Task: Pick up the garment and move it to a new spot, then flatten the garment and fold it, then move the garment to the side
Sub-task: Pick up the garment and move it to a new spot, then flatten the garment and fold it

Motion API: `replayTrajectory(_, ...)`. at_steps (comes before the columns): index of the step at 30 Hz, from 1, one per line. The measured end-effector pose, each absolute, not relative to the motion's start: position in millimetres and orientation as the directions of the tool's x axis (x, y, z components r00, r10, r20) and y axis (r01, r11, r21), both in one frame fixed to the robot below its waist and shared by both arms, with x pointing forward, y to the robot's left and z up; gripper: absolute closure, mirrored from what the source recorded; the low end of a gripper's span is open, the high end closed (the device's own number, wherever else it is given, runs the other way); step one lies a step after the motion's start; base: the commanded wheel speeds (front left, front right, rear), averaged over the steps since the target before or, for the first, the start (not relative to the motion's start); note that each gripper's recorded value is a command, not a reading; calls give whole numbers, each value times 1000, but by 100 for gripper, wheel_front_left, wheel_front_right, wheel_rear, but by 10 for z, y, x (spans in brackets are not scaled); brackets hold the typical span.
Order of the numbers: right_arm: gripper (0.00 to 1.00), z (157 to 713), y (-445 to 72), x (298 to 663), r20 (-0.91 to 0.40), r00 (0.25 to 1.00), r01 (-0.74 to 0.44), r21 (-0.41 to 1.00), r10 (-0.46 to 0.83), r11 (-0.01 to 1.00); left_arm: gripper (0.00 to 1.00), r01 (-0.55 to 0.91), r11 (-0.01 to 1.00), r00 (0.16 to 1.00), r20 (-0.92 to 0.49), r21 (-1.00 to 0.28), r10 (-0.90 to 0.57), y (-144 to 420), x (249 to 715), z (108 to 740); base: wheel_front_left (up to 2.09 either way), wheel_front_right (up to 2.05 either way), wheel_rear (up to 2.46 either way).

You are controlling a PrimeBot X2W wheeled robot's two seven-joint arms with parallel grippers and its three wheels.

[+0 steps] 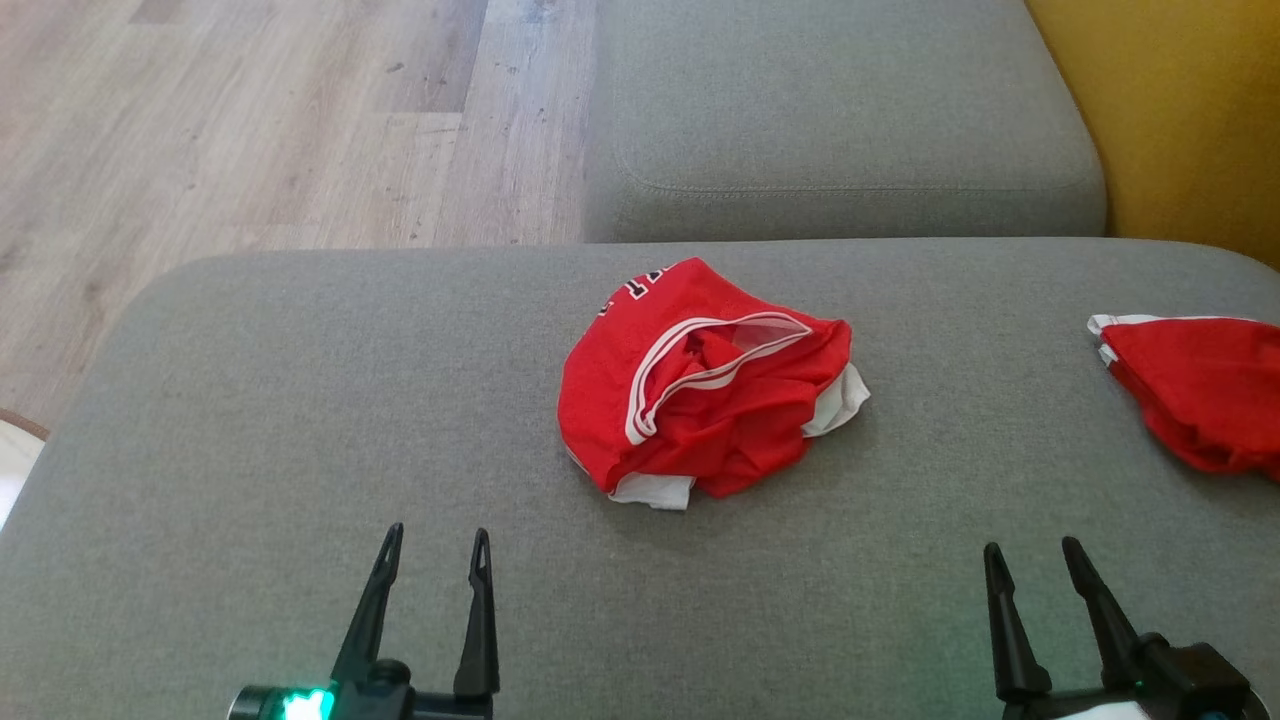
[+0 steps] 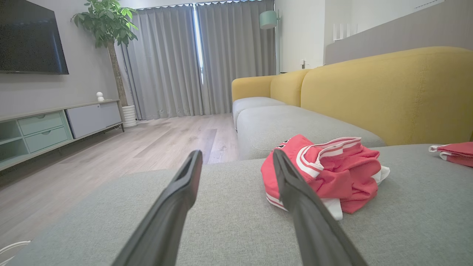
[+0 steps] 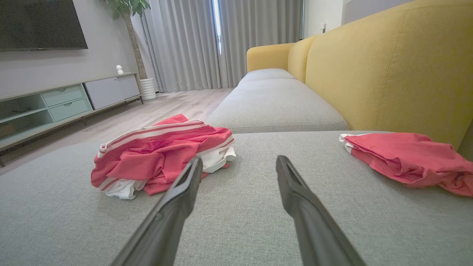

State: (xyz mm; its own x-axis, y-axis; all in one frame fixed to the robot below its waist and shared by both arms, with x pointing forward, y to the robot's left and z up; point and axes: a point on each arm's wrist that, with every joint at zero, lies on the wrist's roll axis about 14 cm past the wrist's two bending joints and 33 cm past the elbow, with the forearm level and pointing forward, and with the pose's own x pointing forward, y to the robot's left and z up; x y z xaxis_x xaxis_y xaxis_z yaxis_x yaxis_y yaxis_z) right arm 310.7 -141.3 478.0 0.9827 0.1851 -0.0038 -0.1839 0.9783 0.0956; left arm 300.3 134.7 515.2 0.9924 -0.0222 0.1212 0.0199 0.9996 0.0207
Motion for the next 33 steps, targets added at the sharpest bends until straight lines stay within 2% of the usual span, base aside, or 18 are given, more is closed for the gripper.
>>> replayTrajectory(12, 0, 4793, -1427, 3090, 2, 984, -176, 99, 177, 979, 0, 28, 999, 993, 118, 20, -30, 1326, 2985, 5138, 0, 0, 0)
replayTrajectory(18, 0, 4764, -1436, 3119, -10, 985, -170, 105, 172, 980, 0, 66, 998, 997, 35, 22, -67, 1261, 3021, 4892, 0, 0, 0)
replayTrajectory(20, 0, 4737, -1431, 3126, -20, 985, -171, 107, 174, 980, 0, 93, 995, 996, -4, 28, -93, 1206, 3064, 4777, 0, 0, 0)
replayTrajectory(27, 0, 4701, -1458, 3271, -37, 983, -176, 93, 180, 980, 0, 325, 944, 945, -58, 56, -322, 630, 3496, 4655, 0, 0, 0)
replayTrajectory(33, 0, 4647, -1485, 3425, -56, 980, -184, 77, 189, 980, 0, 394, 914, 916, -129, 100, -380, 425, 3848, 4459, 0, 0, 0)
